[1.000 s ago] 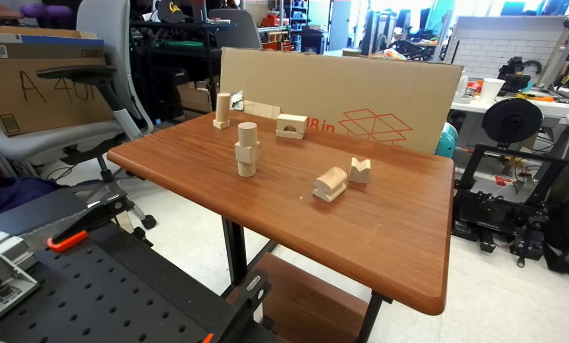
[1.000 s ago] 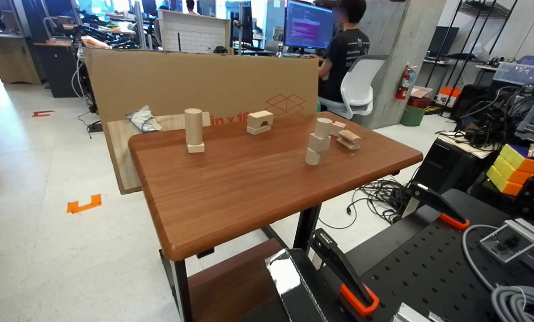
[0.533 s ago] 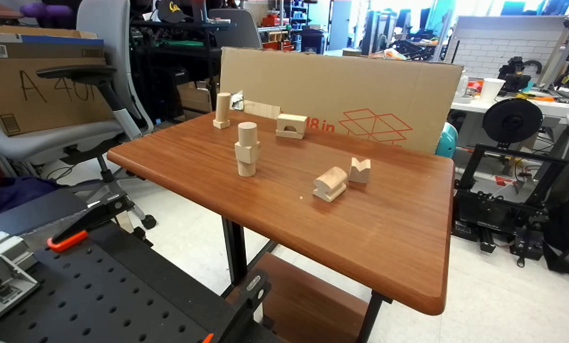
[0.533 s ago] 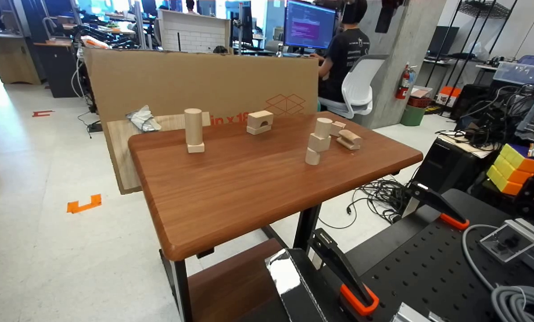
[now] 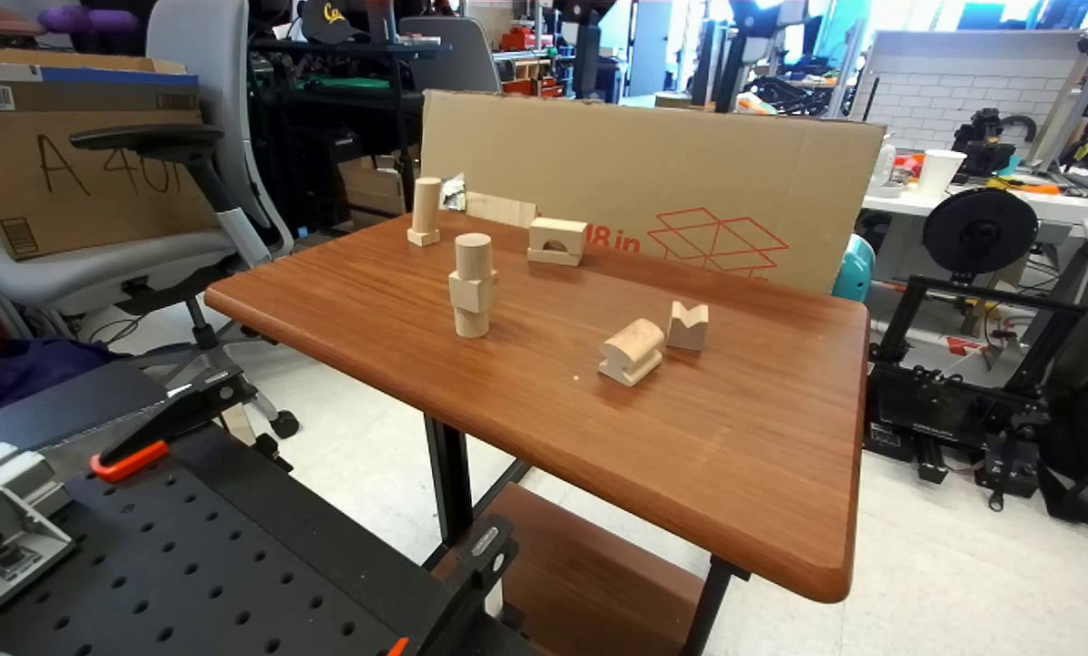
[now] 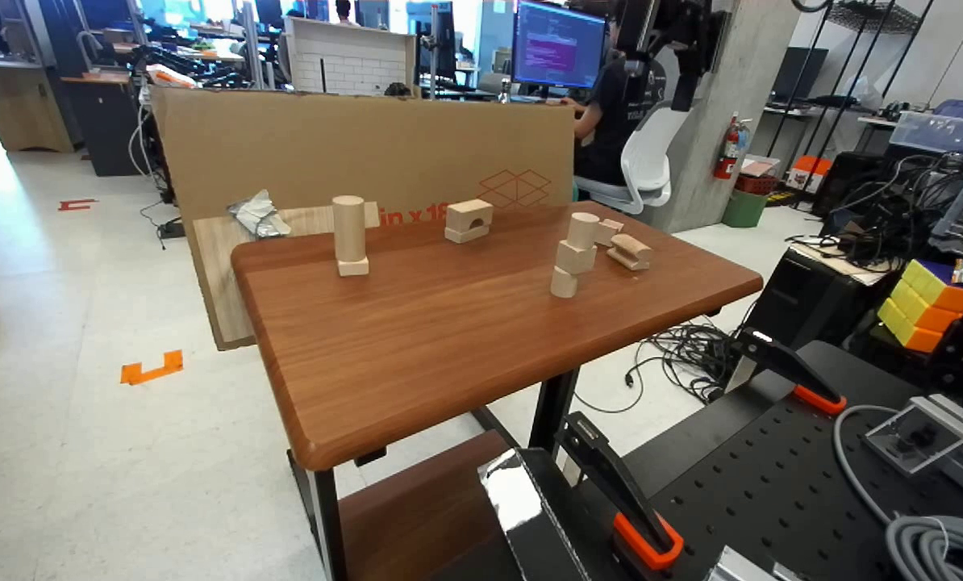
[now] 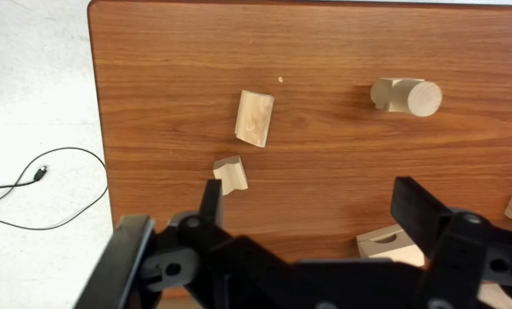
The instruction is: Put the wooden block that is at the right back corner on the blocks in the back
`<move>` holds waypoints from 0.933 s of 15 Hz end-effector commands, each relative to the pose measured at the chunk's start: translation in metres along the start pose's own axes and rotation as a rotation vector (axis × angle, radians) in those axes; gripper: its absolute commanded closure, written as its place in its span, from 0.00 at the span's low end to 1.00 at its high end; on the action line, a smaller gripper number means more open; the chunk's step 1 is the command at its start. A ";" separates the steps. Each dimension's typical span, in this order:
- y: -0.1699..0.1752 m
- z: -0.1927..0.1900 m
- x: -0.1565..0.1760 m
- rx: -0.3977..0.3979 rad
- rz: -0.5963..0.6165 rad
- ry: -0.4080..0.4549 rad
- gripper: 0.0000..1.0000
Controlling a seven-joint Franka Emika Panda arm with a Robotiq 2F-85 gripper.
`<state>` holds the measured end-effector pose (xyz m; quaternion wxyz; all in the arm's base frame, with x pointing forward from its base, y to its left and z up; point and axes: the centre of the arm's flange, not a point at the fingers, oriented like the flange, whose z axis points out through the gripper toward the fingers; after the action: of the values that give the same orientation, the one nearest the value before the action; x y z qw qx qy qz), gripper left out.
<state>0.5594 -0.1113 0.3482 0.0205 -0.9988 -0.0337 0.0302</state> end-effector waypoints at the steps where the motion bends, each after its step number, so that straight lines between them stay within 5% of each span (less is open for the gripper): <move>1: 0.037 0.025 0.030 0.007 0.021 -0.014 0.00; 14: 0.055 0.128 0.078 -0.093 -0.028 -0.176 0.00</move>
<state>0.6116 -0.1576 0.2219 -0.0153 -0.9930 -0.0450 0.1081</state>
